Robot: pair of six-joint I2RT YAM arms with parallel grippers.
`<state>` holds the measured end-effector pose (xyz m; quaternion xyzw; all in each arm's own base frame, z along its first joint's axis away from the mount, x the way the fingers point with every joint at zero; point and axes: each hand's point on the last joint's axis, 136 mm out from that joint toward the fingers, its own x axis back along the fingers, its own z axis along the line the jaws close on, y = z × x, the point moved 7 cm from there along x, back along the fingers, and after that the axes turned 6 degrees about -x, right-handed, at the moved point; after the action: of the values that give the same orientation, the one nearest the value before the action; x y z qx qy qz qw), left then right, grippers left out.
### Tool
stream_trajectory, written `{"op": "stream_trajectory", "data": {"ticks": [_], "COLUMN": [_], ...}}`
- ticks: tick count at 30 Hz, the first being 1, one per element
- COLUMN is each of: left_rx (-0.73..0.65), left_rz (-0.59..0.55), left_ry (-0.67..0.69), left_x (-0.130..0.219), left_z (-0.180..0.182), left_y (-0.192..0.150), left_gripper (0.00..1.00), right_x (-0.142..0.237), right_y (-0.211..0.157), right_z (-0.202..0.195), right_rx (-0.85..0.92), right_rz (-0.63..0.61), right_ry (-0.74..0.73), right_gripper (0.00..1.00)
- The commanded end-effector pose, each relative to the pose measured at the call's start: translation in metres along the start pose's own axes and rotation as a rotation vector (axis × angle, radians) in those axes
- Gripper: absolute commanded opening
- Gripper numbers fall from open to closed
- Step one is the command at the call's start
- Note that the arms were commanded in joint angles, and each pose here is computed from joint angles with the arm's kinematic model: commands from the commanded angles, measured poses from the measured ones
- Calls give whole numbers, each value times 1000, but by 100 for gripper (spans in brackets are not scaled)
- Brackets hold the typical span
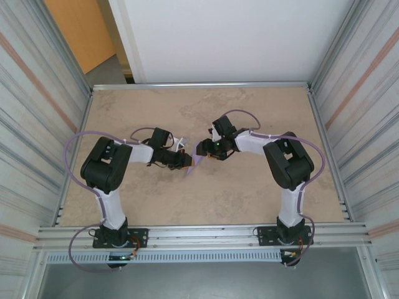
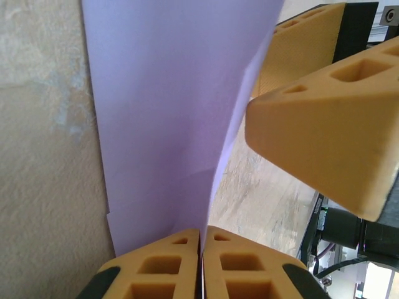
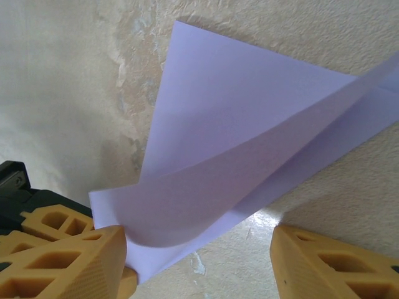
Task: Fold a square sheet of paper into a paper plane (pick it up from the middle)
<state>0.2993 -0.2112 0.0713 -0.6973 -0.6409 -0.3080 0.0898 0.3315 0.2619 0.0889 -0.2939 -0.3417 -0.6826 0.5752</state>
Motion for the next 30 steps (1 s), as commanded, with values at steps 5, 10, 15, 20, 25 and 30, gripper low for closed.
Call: {"op": "stream_trajectory", "data": {"ticks": [5,10,15,20,25,30], "left_rx": [16,16,11,2,-8,-14], "left_rz": [-1,-2,-16,-38,-78,-103], "left_ry": [-27,-19,13,45,111,184], "left_x": [2,4,12,21,30,35], "left_z": [-1,-3,-6,-11,-12,-14], "left_y": [0,-1,-9,-16,-18,-18], "left_gripper": [13,17,24,30,39,46], "right_x": [-21,-27,-31,-33,-34,-34], "right_y": [-3,-3,-3,-2,-2,-2], "right_z": [-22,-27,-29,-28,-28,-29], "right_rx": [-4,-26,-32,-32,-33,-43], "right_rz": [30,48,60,69,73,76], "right_ry": [-207,-254,-271,-265,-271,-274], "right_gripper": [60,59,59,59,59,60]}}
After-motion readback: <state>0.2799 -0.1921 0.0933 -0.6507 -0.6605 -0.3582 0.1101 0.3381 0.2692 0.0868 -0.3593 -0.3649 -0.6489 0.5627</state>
